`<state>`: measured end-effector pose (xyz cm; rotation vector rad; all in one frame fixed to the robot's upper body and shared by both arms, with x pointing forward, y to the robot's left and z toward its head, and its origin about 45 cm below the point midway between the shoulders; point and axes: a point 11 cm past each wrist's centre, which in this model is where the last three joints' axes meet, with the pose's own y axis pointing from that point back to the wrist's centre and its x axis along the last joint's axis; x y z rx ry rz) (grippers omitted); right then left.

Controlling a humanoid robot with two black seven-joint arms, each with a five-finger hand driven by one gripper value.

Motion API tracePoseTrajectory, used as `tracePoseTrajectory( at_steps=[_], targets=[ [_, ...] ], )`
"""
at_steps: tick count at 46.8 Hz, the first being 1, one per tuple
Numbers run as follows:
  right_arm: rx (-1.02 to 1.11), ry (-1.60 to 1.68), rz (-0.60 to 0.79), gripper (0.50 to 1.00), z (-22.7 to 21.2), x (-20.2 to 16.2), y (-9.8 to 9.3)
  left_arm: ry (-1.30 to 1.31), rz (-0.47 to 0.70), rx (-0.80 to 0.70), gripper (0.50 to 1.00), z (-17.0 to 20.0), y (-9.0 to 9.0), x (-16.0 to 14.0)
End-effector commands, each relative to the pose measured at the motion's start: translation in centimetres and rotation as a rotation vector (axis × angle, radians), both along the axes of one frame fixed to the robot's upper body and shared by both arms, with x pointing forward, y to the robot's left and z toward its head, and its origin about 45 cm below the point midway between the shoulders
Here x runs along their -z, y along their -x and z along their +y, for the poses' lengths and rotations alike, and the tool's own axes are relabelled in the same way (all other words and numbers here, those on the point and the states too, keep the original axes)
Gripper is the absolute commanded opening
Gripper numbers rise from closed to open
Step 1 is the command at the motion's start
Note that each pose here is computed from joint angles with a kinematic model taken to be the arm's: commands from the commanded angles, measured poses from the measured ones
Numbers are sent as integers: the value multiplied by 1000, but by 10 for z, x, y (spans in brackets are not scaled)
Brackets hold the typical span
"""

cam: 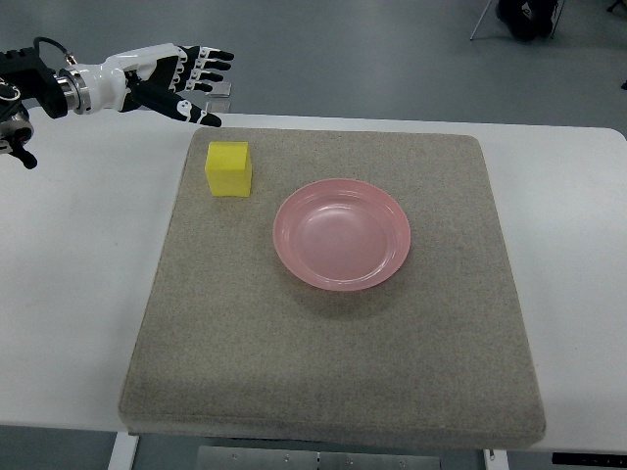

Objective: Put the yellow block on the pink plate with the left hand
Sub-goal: 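Lower the left hand onto the yellow cube and close fingers around it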

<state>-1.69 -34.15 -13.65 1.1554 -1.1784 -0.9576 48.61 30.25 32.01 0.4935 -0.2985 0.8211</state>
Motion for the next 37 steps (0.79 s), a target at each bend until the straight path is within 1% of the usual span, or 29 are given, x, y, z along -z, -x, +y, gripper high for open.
tracePoseTrajectory(
  at_steps=[1,4,9,11,21,25,32,37],
  targets=[
    [0,0,0,924,0,0,0,-94,-26,20,992,-3,-2,-3],
    [0,0,0,924,0,0,0,-210,-44,33,992,-7,-3,5],
    [0,0,0,924,0,0,0,-372,-129,41,992,-17,-6,12],
    [0,0,0,924,0,0,0,-413,-145,44,992,-19,-6,17],
    [0,0,0,924,0,0,0,-480,-139,94,992,-37,-4,35],
    [0,0,0,924,0,0,0,-512,-130,111,992,-39,-2,43],
    [0,0,0,924,0,0,0,-553,-164,114,992,-46,-4,48],
    [0,0,0,924,0,0,0,-599,-153,135,994,-48,-3,59]
  ],
)
